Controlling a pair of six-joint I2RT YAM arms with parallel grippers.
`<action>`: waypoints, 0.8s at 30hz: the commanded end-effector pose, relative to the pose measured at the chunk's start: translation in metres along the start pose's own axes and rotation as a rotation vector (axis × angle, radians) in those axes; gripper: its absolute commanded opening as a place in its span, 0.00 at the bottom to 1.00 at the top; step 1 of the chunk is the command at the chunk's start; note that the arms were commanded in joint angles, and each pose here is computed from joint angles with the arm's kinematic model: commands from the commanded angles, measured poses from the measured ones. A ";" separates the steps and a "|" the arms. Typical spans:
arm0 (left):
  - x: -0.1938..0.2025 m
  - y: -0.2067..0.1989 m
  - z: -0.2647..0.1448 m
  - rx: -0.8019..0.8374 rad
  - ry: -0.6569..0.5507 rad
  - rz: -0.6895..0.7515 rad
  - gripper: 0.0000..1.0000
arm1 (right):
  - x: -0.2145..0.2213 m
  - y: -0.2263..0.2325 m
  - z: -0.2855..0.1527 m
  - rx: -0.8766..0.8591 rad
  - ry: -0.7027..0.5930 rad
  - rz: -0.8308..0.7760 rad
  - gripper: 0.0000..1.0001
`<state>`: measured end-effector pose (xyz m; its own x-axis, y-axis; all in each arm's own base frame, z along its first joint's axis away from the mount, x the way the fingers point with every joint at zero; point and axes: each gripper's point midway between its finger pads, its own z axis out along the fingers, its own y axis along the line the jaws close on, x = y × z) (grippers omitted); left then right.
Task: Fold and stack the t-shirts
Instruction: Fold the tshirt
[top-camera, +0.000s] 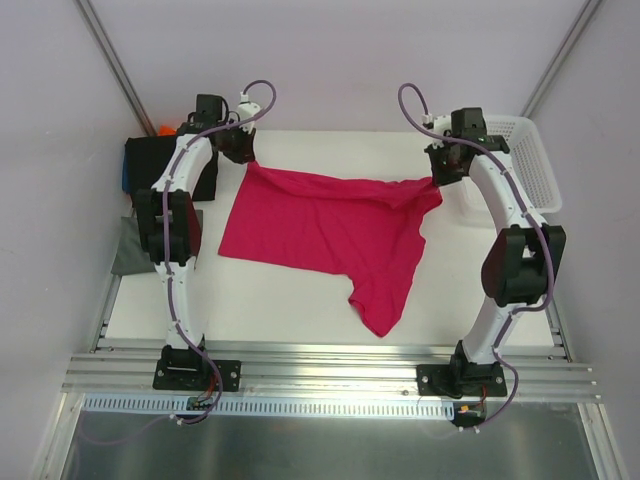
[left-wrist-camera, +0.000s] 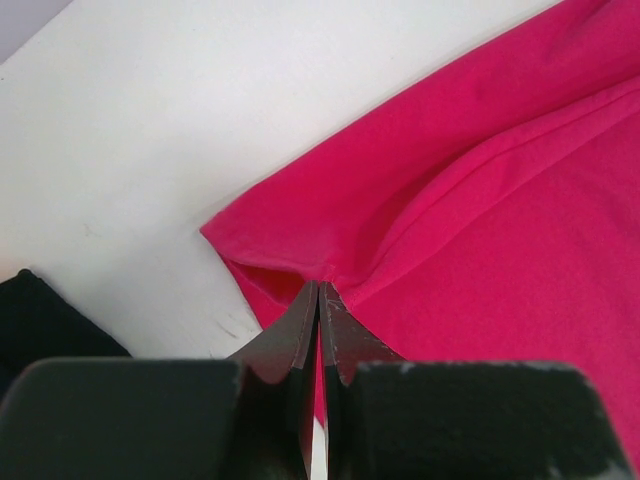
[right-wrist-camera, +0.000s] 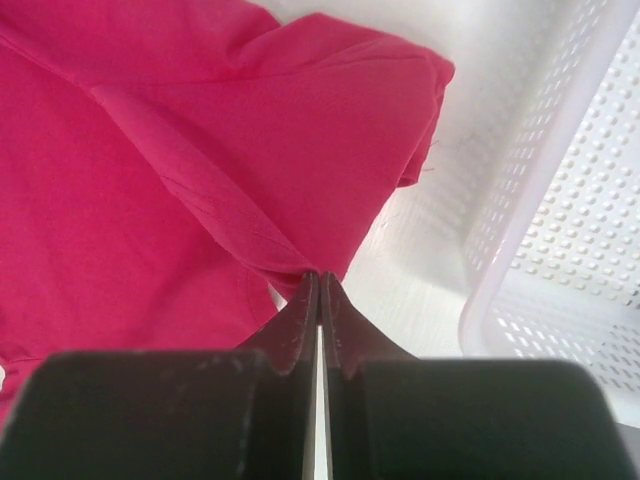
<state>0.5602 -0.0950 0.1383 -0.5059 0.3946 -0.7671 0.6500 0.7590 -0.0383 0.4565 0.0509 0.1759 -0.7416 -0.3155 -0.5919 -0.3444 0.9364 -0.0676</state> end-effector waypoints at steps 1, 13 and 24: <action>-0.021 -0.005 -0.027 -0.015 -0.042 0.017 0.00 | -0.004 0.004 -0.025 -0.014 -0.051 0.017 0.00; -0.004 -0.003 -0.020 -0.020 -0.002 -0.008 0.00 | 0.034 0.014 -0.011 -0.050 0.039 0.003 0.00; 0.014 0.004 -0.006 -0.041 0.046 -0.037 0.00 | 0.050 0.022 0.013 -0.087 0.102 -0.018 0.01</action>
<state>0.5541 -0.0874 0.1261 -0.5479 0.3917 -0.7392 0.6232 0.7806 -0.0483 0.4166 0.0509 0.1300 -0.8083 -0.3341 -0.4848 -0.3726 0.9278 -0.0181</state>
